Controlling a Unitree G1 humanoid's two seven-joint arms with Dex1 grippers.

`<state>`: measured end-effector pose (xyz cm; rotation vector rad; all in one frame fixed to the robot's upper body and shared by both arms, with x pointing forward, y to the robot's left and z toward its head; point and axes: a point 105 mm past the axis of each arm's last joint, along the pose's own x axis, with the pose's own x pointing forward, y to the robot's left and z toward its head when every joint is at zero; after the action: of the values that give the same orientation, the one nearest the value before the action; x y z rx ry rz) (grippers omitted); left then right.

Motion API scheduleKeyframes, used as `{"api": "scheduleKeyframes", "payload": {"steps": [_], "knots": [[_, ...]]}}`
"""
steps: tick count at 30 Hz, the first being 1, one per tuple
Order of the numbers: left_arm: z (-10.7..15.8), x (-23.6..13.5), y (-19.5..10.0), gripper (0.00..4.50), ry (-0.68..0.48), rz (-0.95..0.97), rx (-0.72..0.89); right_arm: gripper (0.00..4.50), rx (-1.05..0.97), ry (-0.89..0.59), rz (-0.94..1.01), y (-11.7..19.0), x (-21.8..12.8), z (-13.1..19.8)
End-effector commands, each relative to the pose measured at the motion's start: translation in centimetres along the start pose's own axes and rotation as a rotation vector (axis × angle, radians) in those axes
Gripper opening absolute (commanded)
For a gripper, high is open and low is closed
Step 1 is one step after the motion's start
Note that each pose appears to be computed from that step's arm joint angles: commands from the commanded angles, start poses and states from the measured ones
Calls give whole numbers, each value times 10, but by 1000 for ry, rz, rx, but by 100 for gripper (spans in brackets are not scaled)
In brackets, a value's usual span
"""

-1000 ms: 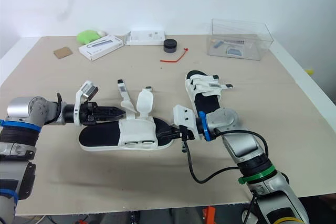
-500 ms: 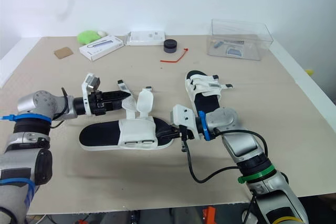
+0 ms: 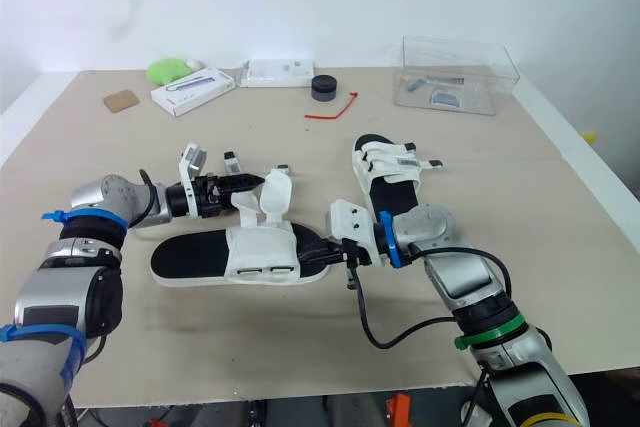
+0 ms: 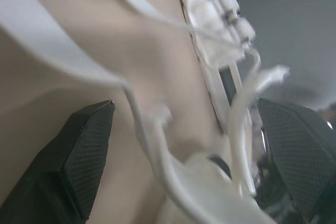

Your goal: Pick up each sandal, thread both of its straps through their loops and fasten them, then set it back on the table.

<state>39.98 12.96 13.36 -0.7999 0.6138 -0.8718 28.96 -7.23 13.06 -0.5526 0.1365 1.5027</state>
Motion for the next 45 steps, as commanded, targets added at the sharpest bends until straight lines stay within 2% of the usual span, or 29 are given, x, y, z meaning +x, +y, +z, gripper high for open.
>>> {"api": "scheduleKeyframes", "payload": {"steps": [1, 7, 8, 9, 10, 11, 14, 16, 18, 19, 22, 26, 28, 32, 34, 36, 39, 42, 45], "knots": [[11, 2, -2, 450, -39, 8, 26, 7, -50, -5, -5, -1, -4, 9], [12, 4, 2, 450, -46, 31, 50, 7, -48, -1, -5, 0, -4, 8], [13, 4, 5, 396, -54, 50, 53, 0, -46, -1, -5, 0, -4, 8], [13, 3, 7, 380, -63, 61, 57, 0, -45, 0, -4, 1, -4, 7], [14, 3, 8, 310, -69, 67, 61, 0, -45, 2, -2, 2, -4, 7], [15, 3, 9, 289, -74, 73, 64, 0, -45, 2, -1, 2, -4, 7], [17, 3, 12, 129, -84, 99, 82, 0, -45, 7, 2, 2, -5, 6], [18, 3, 14, 50, -90, 113, 105, 0, -47, 10, 4, 2, -5, 6], [22, 1, 15, 3, -94, 132, 166, 0, -47, 10, 6, 2, -5, 6], [25, 1, 13, 3, -104, 129, 203, 0, -48, 11, 8, 2, -5, 6], [32, 3, -6, 3, -80, 71, 454, 0, -47, 15, 14, 4, -5, 5], [30, 3, -27, 3, -73, 14, 723, 0, -43, 16, 20, 5, -5, 4], [27, -2, -46, 3, -89, 7, 1092, 0, -42, 17, 24, 6, -4, 3], [-8, -13, -83, 3, -80, -143, 1712, 0, -44, 19, 29, 6, -3, 3], [-27, -22, -98, 3, -116, -228, 2014, 0, -46, 18, 30, 5, -2, 4], [-37, -27, -103, 3, -145, -285, 2194, 0, -46, 18, 31, 4, -2, 4], [-51, -37, -107, 3, -202, -395, 2554, 0, -46, 21, 37, 4, -1, 2], [-59, -41, -105, 3, -227, -505, 2722, 0, -47, 21, 45, 5, 0, 2], [-58, -42, -108, 3, -286, -545, 2781, 0, -47, 18, 51, 5, 1, 2]]}}
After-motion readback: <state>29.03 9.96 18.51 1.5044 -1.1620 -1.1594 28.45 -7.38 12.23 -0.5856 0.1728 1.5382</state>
